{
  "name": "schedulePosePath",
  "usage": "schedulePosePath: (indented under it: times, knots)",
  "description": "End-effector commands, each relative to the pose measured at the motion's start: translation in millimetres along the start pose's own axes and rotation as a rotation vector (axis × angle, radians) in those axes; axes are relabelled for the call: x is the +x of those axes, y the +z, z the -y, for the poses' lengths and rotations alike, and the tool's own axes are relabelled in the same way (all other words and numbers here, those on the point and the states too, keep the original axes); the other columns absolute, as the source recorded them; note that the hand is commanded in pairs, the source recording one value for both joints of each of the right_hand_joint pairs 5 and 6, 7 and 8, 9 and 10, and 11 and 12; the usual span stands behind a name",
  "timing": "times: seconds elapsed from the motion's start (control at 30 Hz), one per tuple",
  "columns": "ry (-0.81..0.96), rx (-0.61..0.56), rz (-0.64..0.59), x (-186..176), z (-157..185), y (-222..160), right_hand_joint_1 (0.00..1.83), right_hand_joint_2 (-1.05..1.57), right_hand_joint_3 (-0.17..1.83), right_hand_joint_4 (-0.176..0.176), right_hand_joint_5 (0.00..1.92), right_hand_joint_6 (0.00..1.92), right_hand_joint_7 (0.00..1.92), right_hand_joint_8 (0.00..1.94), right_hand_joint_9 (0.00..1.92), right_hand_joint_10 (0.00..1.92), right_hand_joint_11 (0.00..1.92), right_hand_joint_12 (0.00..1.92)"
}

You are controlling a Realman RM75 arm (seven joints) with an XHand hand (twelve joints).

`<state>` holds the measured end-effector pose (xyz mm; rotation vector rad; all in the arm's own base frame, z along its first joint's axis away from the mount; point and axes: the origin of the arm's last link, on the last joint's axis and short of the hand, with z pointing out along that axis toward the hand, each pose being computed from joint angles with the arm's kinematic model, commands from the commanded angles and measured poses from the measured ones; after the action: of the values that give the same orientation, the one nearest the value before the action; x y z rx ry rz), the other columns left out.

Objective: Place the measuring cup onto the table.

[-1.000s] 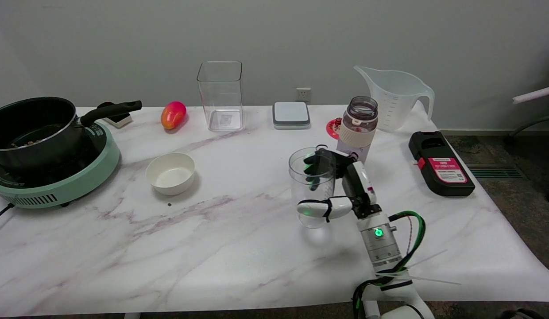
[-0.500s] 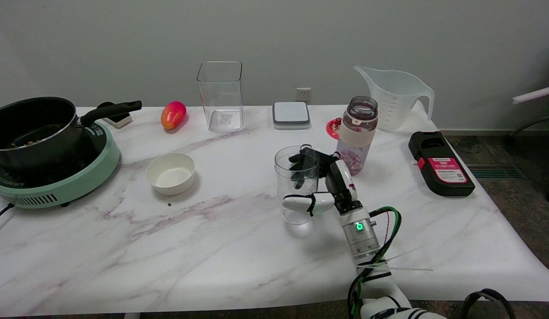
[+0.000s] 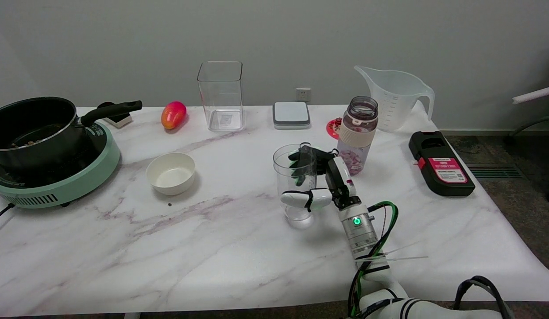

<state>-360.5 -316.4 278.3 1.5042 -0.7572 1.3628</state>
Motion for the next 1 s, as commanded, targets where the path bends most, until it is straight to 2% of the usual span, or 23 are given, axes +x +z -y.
schedulePosePath:
  times: [0.03,0.2,0.3,0.37,0.4,0.43,0.57,0.63,0.67,0.83,1.0]
  knots:
    - [-0.142,-0.051,-0.010,2.5,-10.3,-12.8,1.20,1.46,0.33,0.000,1.67,1.67,1.68,1.68,1.62,1.62,1.44,1.44]
    - [-0.136,-0.057,-0.014,3.2,-11.3,-15.0,1.21,1.41,0.38,0.000,1.64,1.64,1.67,1.67,1.60,1.60,1.42,1.42]
    - [-0.133,-0.063,-0.023,4.4,-11.9,-15.8,1.26,1.22,0.56,0.000,1.51,1.51,1.62,1.62,1.56,1.56,1.38,1.38]
    - [-0.123,-0.062,-0.035,6.1,-11.5,-15.6,1.29,0.87,0.84,0.000,1.28,1.28,1.53,1.53,1.48,1.48,1.31,1.31]
    - [-0.115,-0.062,-0.041,7.0,-11.5,-15.7,1.29,0.82,0.86,0.000,1.26,1.26,1.52,1.52,1.47,1.47,1.30,1.30]
    - [-0.103,-0.063,-0.045,7.8,-11.6,-15.4,1.29,0.50,0.95,0.000,1.11,1.11,1.46,1.46,1.40,1.40,1.25,1.25]
    - [-0.091,-0.063,-0.047,9.2,-11.8,-14.6,1.29,0.08,0.92,0.000,0.79,0.79,1.28,1.28,1.19,1.19,1.16,1.16]
    - [-0.090,-0.061,-0.048,9.5,-11.6,-14.6,1.29,-0.19,1.06,0.000,0.69,0.69,1.10,1.10,0.86,0.86,0.98,0.98]
    - [-0.085,-0.059,-0.048,9.5,-11.2,-14.4,1.29,-0.30,1.12,0.000,0.67,0.67,1.04,1.04,0.76,0.76,0.88,0.88]
    - [-0.080,-0.055,-0.047,9.7,-10.5,-14.3,1.26,-0.55,1.07,0.000,0.56,0.56,0.87,0.87,0.64,0.64,0.71,0.71]
    - [-0.080,-0.051,-0.048,11.2,-9.7,-15.1,1.23,-0.72,0.95,0.000,0.44,0.44,0.71,0.71,0.58,0.58,0.67,0.67]
